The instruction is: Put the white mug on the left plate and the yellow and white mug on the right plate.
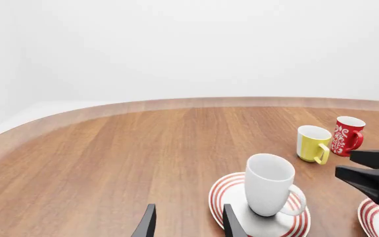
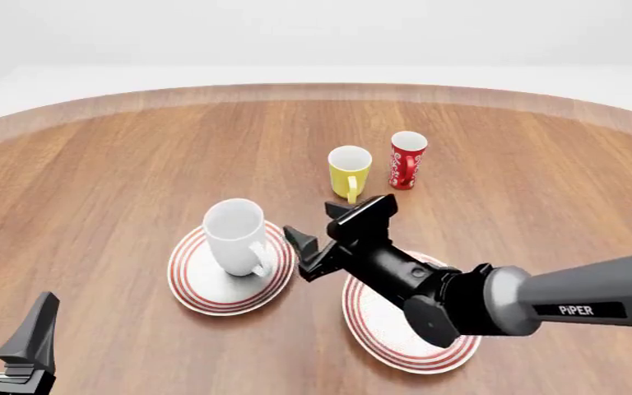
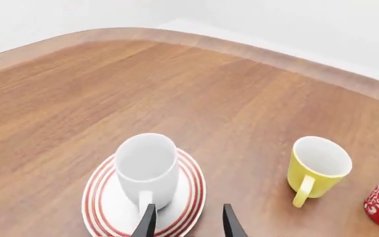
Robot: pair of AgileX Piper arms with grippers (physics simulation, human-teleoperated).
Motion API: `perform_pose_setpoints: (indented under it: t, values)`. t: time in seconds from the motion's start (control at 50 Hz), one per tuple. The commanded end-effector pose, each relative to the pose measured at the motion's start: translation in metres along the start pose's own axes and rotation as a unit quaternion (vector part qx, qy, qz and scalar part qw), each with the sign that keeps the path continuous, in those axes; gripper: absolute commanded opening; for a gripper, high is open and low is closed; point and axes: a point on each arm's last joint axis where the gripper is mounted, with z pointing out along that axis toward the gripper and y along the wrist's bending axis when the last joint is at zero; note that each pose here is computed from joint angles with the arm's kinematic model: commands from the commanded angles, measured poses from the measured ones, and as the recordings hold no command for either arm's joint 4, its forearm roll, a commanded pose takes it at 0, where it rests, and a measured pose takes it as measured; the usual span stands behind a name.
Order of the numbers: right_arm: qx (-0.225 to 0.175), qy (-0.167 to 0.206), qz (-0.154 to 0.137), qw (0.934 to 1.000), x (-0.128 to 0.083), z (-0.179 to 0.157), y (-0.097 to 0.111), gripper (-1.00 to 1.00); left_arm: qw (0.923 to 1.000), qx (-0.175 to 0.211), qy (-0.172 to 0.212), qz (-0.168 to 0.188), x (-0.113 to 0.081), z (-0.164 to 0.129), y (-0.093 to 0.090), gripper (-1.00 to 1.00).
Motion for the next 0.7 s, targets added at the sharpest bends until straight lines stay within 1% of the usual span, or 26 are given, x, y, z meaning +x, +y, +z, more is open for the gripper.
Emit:
perform_pose_setpoints:
  t: [0.02, 0.16, 0.22, 0.38, 0.5, 0.56, 0.58, 0.7]
  values:
    - [0.023, -0.012, 0.005, 0.9997, -0.006, -0.008, -0.016, 1.00, 1.0000, 0.000, 0.000, 0.000, 0.000, 0.000, 0.000, 1.00]
    - [0.042, -0.021, 0.012, 0.9988, -0.011, -0.012, -0.029, 1.00, 1.0000, 0.000, 0.000, 0.000, 0.000, 0.000, 0.000, 1.00]
    - [0.045, -0.024, 0.013, 0.9986, -0.011, -0.014, -0.031, 1.00, 1.0000, 0.000, 0.000, 0.000, 0.000, 0.000, 0.000, 1.00]
    - [0.075, -0.038, 0.016, 0.9963, -0.015, -0.022, -0.050, 1.00, 1.0000, 0.000, 0.000, 0.000, 0.000, 0.000, 0.000, 1.00]
    - [0.083, -0.041, 0.017, 0.9955, -0.016, -0.022, -0.056, 1.00, 1.0000, 0.000, 0.000, 0.000, 0.000, 0.000, 0.000, 1.00]
    - [0.093, -0.042, 0.019, 0.9946, -0.017, -0.023, -0.063, 1.00, 1.0000, 0.000, 0.000, 0.000, 0.000, 0.000, 0.000, 1.00]
    - [0.101, -0.044, 0.022, 0.9937, -0.017, -0.023, -0.068, 1.00, 1.0000, 0.000, 0.000, 0.000, 0.000, 0.000, 0.000, 1.00]
    - [0.112, -0.045, 0.022, 0.9924, -0.019, -0.019, -0.077, 1.00, 1.0000, 0.000, 0.000, 0.000, 0.000, 0.000, 0.000, 1.00]
